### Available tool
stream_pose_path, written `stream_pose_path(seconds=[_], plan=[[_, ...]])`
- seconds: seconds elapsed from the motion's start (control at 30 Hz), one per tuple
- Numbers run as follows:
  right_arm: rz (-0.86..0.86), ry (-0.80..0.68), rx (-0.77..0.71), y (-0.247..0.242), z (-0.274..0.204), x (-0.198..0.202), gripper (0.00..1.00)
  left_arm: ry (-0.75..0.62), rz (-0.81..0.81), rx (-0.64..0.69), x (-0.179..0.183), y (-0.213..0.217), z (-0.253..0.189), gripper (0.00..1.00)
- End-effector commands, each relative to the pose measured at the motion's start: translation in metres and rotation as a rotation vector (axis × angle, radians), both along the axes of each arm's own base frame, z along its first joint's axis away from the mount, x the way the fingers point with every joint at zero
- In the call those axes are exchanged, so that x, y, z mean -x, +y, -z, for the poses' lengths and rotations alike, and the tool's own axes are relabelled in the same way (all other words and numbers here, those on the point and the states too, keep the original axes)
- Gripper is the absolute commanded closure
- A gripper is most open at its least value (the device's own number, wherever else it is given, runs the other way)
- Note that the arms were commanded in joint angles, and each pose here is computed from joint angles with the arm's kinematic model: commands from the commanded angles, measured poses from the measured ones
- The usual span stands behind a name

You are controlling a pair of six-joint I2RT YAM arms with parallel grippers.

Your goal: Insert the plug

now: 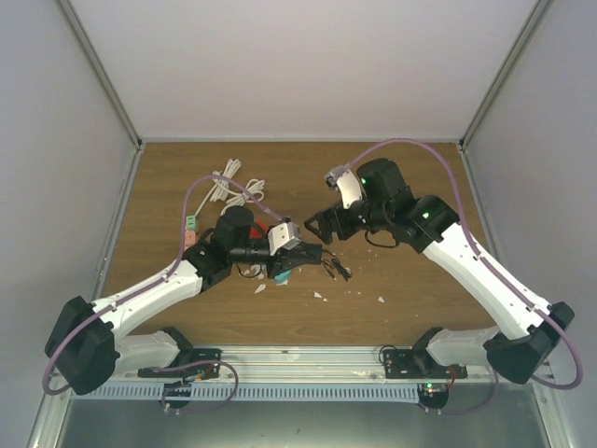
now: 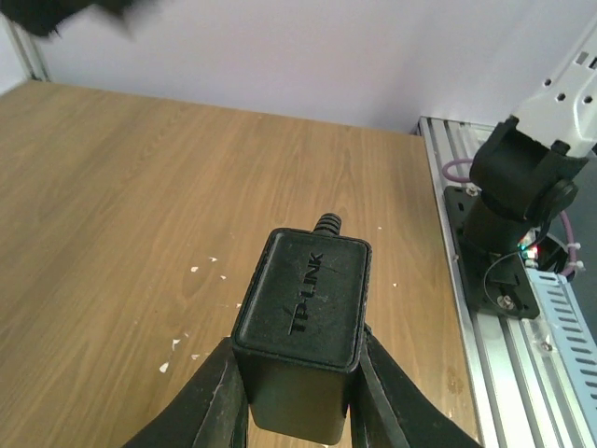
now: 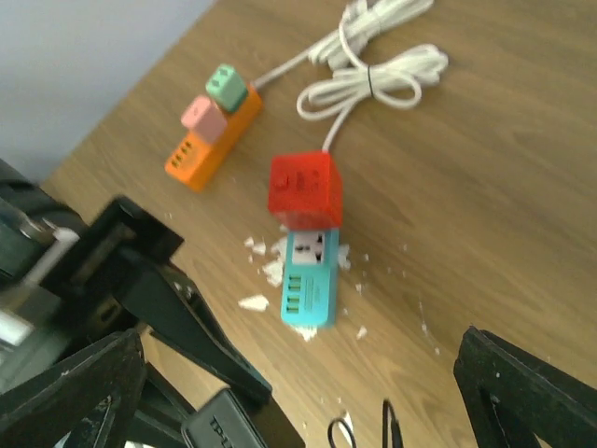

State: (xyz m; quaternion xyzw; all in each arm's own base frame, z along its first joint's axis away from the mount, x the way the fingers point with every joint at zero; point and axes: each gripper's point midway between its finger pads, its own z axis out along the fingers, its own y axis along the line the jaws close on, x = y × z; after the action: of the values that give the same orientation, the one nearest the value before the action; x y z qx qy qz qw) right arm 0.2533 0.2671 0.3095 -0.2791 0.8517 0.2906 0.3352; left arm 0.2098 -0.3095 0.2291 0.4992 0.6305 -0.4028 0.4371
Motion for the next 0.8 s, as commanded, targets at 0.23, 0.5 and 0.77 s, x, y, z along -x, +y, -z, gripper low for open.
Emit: stream_pose_path(seconds=[0.23,0.5,0.77], plan=[[-0.246,-0.089,-0.015,0.006,0.000,0.053,0.26,-0.120,0.005,-0.004,0.010,-0.003,-0.020,1.00],[-0.368,-0.144,-0.062,0.000,0.003,0.093,0.12,-0.092,-0.011,-0.060,0.009,0.001,-0.007,1.00],[-0.433,-0.153,0.004,-0.001,0.040,0.114,0.20,-0.139,0.093,0.011,0.041,0.010,-0.022,1.00]])
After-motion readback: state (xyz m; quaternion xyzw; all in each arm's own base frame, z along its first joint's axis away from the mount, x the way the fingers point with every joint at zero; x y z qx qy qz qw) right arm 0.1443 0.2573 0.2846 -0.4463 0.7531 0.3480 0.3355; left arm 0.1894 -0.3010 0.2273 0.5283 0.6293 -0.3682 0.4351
